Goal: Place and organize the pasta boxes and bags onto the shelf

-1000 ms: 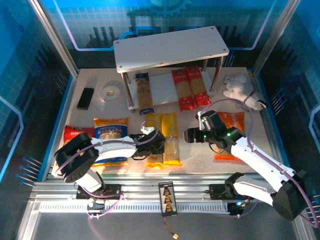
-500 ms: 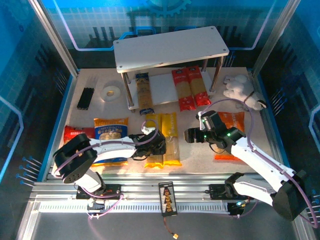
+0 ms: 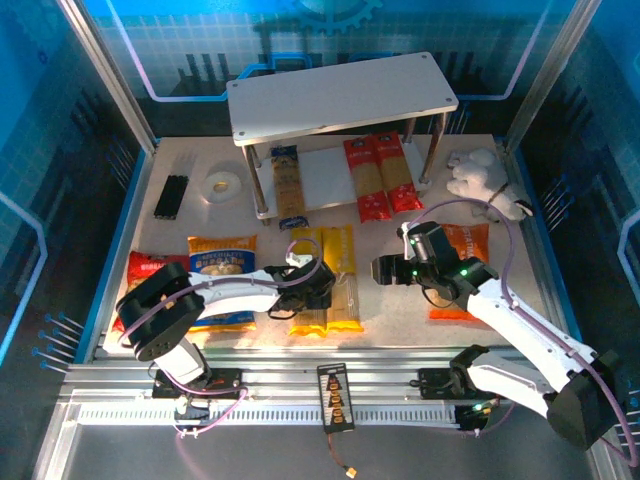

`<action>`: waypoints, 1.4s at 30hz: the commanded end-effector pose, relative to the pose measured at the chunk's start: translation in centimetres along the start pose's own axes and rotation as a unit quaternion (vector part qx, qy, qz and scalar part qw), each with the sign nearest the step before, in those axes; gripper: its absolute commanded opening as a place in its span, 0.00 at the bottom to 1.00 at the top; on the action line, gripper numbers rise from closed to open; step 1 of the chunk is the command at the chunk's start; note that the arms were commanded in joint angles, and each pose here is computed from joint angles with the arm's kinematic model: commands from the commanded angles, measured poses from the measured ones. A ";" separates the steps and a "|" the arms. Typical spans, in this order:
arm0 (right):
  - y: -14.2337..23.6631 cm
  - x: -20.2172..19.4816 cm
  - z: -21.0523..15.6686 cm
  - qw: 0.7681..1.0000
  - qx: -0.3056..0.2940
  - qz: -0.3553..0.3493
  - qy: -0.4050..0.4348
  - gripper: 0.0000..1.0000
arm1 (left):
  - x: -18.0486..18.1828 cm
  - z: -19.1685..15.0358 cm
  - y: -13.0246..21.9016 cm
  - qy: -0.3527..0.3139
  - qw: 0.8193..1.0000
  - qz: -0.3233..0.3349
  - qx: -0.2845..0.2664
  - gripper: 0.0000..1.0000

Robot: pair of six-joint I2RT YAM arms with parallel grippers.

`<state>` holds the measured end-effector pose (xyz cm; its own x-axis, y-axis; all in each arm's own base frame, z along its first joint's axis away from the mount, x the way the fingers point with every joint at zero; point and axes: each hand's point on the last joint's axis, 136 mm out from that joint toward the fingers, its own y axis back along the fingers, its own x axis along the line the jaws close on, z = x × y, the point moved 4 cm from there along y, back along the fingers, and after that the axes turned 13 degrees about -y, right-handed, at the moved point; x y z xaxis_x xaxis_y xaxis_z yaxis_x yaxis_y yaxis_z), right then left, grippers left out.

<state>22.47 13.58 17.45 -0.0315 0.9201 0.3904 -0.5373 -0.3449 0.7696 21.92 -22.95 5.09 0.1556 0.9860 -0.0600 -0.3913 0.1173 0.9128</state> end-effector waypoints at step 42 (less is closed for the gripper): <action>1.2 -0.3 0.2 1.000 -0.008 0.000 -0.012 0.87 | -0.1 0.5 8.2 -0.038 0.992 -0.109 -0.050 0.16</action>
<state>22.03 13.27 17.81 -0.0291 0.9184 0.3945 -0.5413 -0.3463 0.7662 18.83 -21.40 9.48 0.2601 0.9506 -0.1694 -0.3637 0.2590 0.8948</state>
